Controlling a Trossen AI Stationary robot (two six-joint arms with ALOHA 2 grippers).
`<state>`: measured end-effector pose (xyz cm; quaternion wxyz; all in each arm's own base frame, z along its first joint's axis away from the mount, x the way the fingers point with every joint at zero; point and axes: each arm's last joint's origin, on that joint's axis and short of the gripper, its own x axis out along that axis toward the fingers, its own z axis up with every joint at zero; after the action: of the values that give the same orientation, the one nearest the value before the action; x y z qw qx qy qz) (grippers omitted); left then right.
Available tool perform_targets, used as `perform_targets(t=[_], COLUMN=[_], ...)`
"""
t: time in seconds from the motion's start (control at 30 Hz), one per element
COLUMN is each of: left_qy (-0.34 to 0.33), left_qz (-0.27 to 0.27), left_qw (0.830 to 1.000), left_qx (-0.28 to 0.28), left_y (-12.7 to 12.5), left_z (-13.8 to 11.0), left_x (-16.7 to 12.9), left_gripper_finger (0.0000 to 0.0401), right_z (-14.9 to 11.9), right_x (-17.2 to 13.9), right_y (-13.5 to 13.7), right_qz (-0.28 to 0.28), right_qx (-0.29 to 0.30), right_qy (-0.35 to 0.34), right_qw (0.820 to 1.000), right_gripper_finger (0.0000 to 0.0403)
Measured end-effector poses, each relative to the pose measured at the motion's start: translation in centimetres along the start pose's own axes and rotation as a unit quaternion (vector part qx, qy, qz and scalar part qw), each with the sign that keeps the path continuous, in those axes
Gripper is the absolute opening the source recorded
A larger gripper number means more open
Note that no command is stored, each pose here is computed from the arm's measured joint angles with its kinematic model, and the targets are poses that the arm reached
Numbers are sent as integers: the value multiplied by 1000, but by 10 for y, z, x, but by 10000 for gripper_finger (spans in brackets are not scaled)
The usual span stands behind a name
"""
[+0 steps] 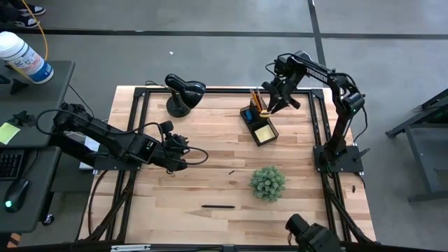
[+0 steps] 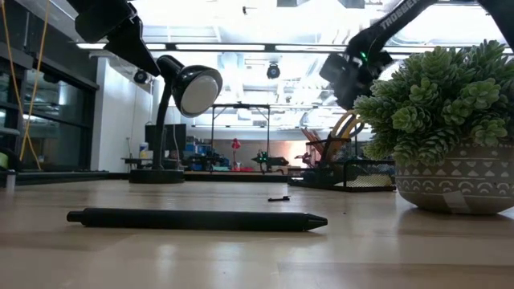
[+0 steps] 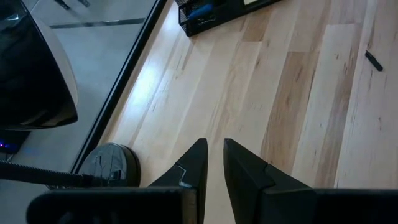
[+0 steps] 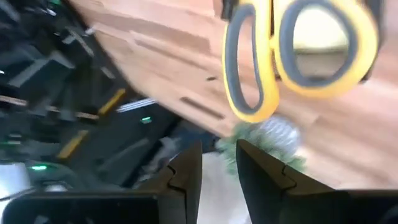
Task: Pick and place office supplies into organizer
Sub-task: Put the black pen into the desk organizer
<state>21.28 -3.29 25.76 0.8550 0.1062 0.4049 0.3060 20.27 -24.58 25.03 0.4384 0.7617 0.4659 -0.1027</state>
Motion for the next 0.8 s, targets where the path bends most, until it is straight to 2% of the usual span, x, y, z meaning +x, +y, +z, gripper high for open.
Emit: perform_targets(t=[0.13, 0.23, 0.3, 0.43, 0.57, 0.7, 0.8], left_qy=[0, 0, 1, 8, 21, 38, 43], left_qz=[0, 0, -1, -19, -53, -101, -127], left_qw=[1000, 1000, 1000, 1000, 998, 994, 991], left_qx=[0, 0, 1, 1, 1, 0, -6], left_y=[0, 0, 0, -1, -3, -6, -8], left_z=[0, 0, 0, -1, -1, -2, -2], left_x=[0, 0, 0, 0, 0, -1, -1], left_gripper_finger=[42, 42, 42, 42, 42, 42, 42], right_z=[-15, -31, -44, -72, -93, -116, -131], right_x=[3, 3, 6, 29, 68, 104, 123], right_y=[32, 62, 81, 112, 134, 154, 163], right_qz=[-49, -104, -157, -256, -242, -227, -205], right_qx=[-119, -218, -296, -422, -506, -583, -620], right_qy=[-27, -71, -108, -151, -150, -171, -179], right_qw=[991, 968, 936, 856, 814, 761, 736], right_gripper_finger=[97, 97, 97, 97, 97, 97, 97])
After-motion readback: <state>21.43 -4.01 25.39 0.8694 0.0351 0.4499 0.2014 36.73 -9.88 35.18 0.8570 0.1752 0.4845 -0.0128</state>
